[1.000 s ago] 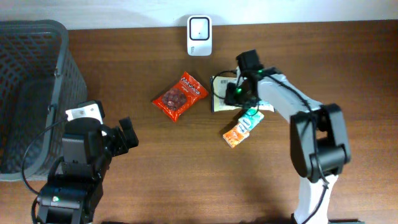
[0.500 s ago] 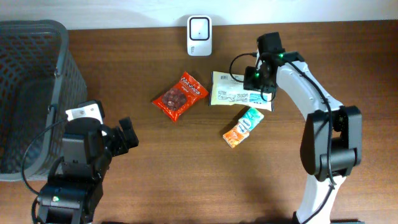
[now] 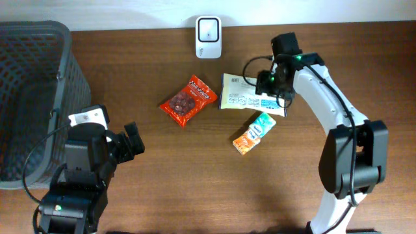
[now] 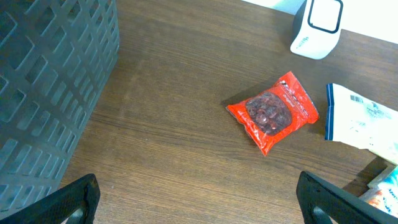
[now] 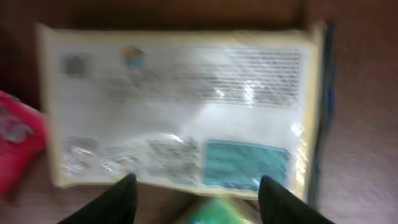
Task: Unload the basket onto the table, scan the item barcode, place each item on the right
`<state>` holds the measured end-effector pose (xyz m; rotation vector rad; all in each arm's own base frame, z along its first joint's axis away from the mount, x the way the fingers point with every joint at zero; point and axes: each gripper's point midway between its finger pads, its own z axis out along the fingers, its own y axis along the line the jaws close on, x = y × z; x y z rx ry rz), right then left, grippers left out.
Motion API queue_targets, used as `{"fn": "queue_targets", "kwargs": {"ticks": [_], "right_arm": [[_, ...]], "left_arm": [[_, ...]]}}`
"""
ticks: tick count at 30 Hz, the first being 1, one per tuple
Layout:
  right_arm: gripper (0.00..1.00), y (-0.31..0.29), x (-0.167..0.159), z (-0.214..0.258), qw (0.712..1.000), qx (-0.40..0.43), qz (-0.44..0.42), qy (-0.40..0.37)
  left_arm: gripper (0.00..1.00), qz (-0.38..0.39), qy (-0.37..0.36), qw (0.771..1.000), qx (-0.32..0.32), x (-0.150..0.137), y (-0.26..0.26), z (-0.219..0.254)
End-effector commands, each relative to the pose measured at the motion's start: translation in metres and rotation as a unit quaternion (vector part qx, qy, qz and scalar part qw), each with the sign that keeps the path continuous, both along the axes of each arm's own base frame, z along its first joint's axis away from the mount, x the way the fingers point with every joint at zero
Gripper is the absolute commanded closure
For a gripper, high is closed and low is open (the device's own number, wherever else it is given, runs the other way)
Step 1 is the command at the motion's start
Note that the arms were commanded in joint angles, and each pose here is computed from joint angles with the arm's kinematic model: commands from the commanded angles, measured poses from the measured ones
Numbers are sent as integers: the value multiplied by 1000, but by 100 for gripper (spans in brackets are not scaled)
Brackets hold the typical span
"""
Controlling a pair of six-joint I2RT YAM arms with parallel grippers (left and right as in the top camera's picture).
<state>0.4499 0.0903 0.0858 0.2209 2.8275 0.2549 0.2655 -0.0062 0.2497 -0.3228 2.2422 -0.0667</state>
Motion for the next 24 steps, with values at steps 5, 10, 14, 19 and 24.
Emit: {"fn": "queue_targets", "kwargs": {"ticks": [5,10,14,19,24], "right_arm": [[39,53,11,-51,1000,4,12,-1],[38,55,7,-57,1000,-23,10,7],[27,36,0,7,999,-46,12,-5],[1,-18,2,19,998,-55,-10,-1],[1,-86,10,12,996,15,-88,7]], "left_arm": [[1,4,-2,1000,-5,-1,1,0],[1,4,-2,1000,-5,-1,1,0],[1,4,-2,1000,-5,-1,1,0],[1,4,-2,1000,-5,-1,1,0],[1,4,-2,1000,-5,-1,1,0]]}}
